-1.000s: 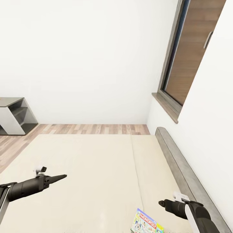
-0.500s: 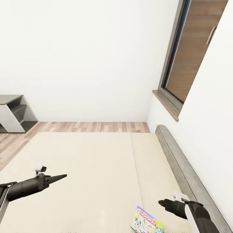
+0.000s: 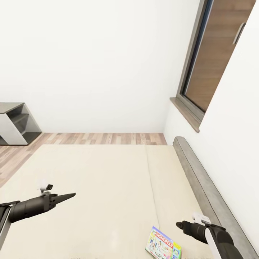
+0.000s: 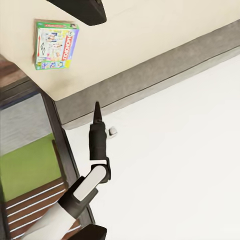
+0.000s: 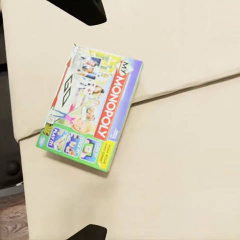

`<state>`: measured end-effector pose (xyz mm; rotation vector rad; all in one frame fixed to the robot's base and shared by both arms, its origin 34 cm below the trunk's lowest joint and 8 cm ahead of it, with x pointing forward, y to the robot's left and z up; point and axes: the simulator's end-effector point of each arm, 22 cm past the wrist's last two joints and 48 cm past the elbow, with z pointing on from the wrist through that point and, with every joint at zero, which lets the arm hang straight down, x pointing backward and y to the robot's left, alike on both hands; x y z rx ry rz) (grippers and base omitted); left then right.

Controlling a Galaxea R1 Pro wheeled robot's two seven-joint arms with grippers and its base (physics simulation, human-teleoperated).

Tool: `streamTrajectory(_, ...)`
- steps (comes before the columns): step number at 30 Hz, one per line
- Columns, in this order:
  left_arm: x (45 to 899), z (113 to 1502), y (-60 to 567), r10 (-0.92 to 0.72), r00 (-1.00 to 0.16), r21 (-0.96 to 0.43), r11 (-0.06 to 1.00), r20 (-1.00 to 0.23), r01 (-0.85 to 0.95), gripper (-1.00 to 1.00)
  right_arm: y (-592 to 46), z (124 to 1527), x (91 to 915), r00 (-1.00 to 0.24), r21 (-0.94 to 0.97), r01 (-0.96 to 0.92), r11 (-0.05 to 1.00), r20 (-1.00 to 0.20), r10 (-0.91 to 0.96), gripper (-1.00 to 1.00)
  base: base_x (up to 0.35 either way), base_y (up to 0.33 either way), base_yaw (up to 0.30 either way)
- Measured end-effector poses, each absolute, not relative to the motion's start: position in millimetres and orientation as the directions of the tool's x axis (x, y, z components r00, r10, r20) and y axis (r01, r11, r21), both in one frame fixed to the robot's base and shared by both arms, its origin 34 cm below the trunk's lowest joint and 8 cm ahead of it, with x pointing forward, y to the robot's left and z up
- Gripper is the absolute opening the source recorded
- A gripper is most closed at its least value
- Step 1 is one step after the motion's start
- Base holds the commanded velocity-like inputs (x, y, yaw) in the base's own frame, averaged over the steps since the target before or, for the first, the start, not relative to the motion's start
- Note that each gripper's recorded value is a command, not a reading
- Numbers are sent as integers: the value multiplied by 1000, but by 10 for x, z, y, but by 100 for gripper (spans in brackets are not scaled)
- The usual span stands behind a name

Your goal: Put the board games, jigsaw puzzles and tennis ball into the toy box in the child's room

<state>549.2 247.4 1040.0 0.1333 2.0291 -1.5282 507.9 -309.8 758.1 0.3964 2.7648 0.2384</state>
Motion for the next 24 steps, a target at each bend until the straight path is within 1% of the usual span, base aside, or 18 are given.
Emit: streamTrajectory(24,5455,10266,2272,-221,-848,-859,312,-481,406,100,-3078,7428,4976,-915,211,256,943,-263,307,100,0,0,0)
